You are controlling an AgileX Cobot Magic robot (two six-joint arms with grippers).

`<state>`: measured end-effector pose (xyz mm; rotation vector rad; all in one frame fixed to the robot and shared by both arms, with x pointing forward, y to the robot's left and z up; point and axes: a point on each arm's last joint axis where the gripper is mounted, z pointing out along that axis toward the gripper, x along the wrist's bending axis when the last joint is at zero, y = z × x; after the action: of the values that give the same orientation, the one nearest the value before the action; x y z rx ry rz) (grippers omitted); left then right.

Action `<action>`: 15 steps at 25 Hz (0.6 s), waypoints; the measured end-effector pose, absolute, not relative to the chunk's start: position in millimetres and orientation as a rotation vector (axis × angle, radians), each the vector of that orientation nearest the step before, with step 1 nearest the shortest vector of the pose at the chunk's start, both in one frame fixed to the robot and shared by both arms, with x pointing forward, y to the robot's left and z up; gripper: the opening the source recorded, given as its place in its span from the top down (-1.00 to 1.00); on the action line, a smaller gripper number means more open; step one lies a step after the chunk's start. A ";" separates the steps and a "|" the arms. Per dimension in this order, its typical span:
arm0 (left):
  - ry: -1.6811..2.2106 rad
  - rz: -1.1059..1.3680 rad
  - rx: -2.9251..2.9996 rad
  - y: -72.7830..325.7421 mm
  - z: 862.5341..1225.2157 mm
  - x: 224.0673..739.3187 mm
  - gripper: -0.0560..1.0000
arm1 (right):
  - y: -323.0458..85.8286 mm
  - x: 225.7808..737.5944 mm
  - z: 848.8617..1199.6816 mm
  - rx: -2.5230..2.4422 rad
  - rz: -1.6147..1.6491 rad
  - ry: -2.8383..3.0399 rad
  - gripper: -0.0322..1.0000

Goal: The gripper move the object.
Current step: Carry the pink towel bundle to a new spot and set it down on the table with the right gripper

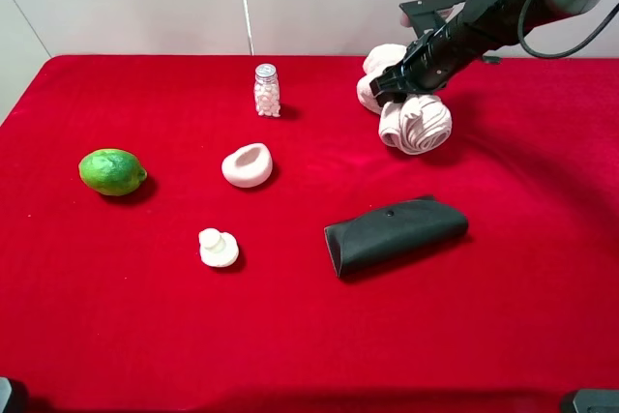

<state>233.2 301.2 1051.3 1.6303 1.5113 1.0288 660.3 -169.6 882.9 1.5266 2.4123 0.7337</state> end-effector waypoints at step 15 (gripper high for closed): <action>1.511 1.029 1.630 301.2 1051.3 233.2 -0.95 | -169.0 649.9 943.6 1.441 0.812 2.417 0.15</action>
<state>233.2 301.2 1051.3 1.6303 1.5113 1.0288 649.9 -169.0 943.6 1.4414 2.4166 0.8117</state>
